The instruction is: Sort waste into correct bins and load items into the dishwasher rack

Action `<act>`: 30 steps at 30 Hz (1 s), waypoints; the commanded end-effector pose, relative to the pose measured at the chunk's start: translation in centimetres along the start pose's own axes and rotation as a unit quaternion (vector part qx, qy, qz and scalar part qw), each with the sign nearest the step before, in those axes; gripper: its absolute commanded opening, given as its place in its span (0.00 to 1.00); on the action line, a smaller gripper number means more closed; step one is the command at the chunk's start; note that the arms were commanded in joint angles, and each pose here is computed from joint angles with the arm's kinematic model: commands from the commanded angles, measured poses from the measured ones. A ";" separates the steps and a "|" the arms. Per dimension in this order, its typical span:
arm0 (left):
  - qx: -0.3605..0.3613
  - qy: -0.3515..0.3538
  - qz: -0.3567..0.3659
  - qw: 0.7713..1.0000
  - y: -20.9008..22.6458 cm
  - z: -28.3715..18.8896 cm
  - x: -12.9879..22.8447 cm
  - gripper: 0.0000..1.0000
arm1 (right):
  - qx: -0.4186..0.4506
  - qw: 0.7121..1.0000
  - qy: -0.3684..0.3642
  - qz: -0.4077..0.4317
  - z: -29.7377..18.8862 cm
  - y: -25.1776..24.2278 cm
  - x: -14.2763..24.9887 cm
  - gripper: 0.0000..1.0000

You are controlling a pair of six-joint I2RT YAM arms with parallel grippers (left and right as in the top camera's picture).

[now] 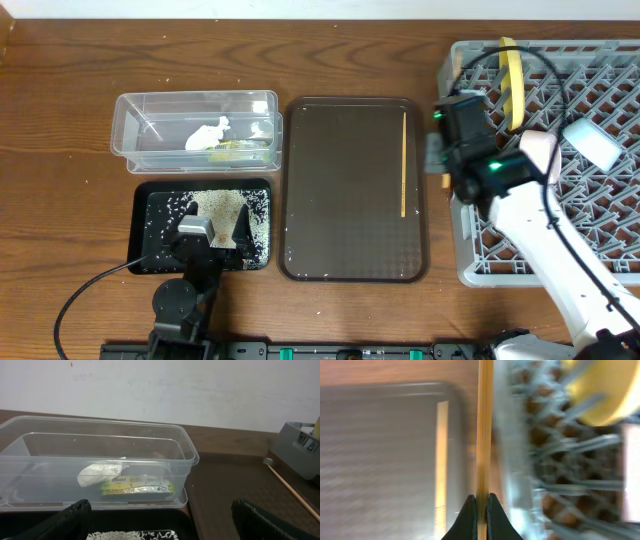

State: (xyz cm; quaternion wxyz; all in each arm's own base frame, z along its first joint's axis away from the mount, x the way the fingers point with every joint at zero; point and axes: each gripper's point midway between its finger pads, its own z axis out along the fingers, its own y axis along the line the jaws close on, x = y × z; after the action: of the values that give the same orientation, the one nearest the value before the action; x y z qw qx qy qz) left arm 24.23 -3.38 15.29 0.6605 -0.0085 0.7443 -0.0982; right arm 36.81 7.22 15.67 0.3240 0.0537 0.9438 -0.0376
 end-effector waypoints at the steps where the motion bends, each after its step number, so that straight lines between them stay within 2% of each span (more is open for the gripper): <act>1: -0.009 0.020 0.001 1.000 0.5 0.1 1.5 0.92 | 0.058 0.998 0.011 -0.013 1.6 -3.9 -0.1 0.01; 6: -0.009 0.020 0.001 1.000 0.5 0.1 1.5 0.92 | 0.081 0.995 0.050 -0.013 4.2 -6.9 0.9 0.01; 13: -0.009 0.020 0.001 1.000 0.5 0.1 1.5 0.92 | 0.039 0.995 0.074 -0.058 5.6 -5.3 1.9 0.02; 17: -0.009 0.020 0.001 1.000 0.5 0.1 1.5 0.92 | -0.002 0.995 0.062 -0.081 4.3 -2.8 1.6 0.22; 23: -0.009 0.020 0.001 1.000 0.5 0.1 1.5 0.92 | -0.061 0.993 0.028 -0.097 1.2 1.6 1.1 0.40; 27: -0.009 0.020 0.001 1.000 0.5 0.1 1.5 0.92 | -0.118 0.984 0.041 -0.128 0.3 5.6 2.7 0.42; 30: -0.009 0.020 0.001 1.000 0.5 0.1 1.5 0.92 | -0.125 0.981 0.073 -0.131 0.8 7.5 5.0 0.42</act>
State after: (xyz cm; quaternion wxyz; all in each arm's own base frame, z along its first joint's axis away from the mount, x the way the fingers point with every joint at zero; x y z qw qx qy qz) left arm 24.23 -3.38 15.28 0.6603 -0.0085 0.7445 -0.0981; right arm 35.55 12.75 13.34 0.2807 -0.1048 0.9539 0.0179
